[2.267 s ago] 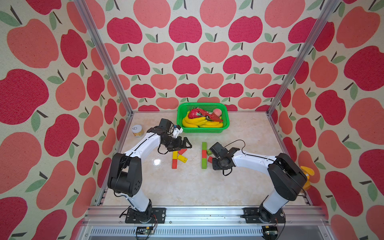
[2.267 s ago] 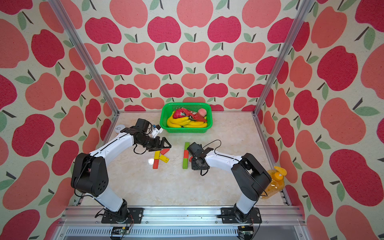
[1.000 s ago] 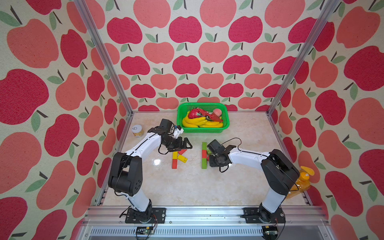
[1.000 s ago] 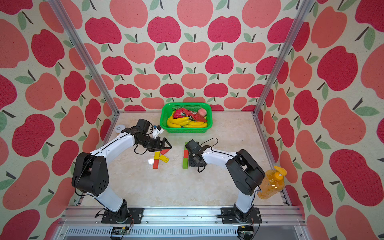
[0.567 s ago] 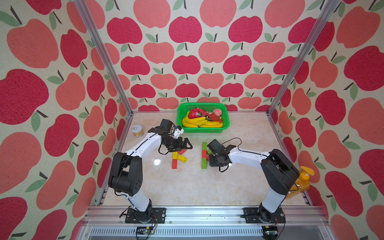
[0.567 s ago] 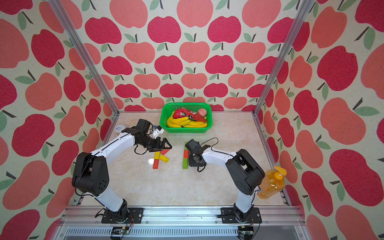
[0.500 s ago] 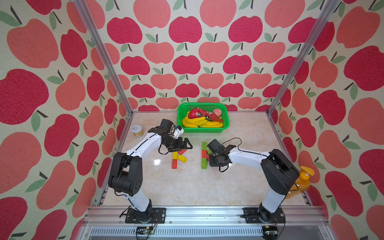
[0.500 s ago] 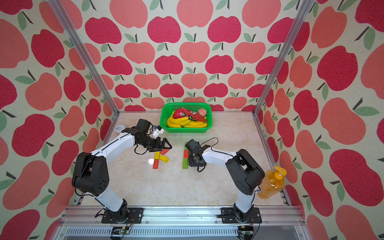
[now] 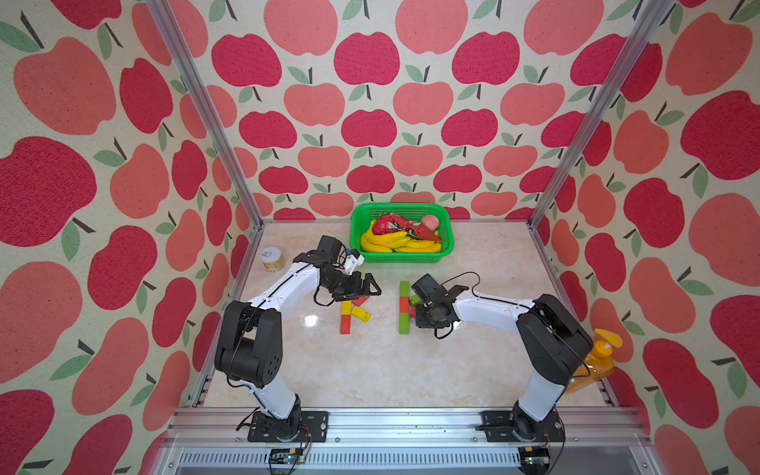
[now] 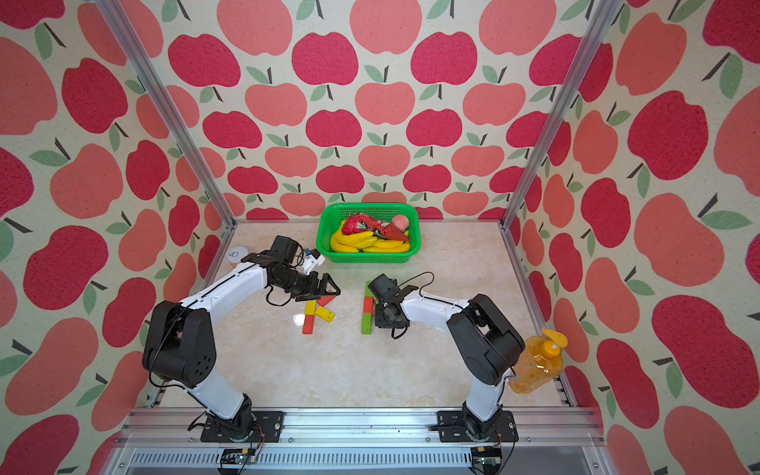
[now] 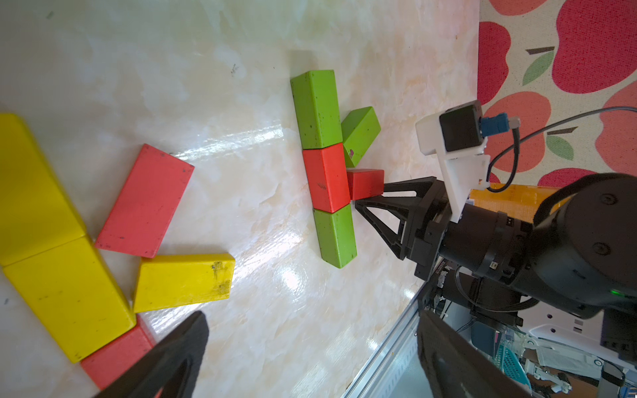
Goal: Assemble the letter k with building blocks
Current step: Assemble the building block at the center of the board.
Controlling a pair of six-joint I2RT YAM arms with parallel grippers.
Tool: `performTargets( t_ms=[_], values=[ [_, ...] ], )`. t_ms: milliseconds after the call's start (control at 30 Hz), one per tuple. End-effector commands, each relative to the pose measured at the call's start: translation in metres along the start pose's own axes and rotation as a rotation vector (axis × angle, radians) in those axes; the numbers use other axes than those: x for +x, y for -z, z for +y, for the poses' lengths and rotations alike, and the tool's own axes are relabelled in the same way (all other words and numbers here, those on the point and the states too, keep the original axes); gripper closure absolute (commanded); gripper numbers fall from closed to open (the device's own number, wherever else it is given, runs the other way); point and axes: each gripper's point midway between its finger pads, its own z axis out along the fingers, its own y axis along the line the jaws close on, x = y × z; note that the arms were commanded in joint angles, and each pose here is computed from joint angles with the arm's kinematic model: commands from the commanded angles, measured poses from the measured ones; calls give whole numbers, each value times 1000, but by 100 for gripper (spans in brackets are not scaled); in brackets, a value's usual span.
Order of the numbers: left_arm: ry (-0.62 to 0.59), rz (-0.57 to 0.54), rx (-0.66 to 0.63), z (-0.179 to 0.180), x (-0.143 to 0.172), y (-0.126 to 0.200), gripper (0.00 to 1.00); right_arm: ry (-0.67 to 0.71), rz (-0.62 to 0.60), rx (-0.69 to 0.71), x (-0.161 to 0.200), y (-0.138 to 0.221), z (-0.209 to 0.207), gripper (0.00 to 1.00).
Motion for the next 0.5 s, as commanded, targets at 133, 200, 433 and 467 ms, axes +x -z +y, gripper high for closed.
performTargets(
  t_ms=[133, 200, 433, 467],
  values=[
    [-6, 38, -10, 5, 7, -6, 2, -12, 42, 18, 4, -9, -3, 63],
    [-5, 39, -11, 5, 7, -6, 2, -14, 42, 8, 4, -9, -2, 63],
    [-6, 38, -9, 5, 7, -6, 2, -13, 44, -6, 8, -8, 0, 63],
    [-6, 39, -9, 4, 8, -6, 2, -14, 43, -6, 8, -8, 0, 62]
  ],
)
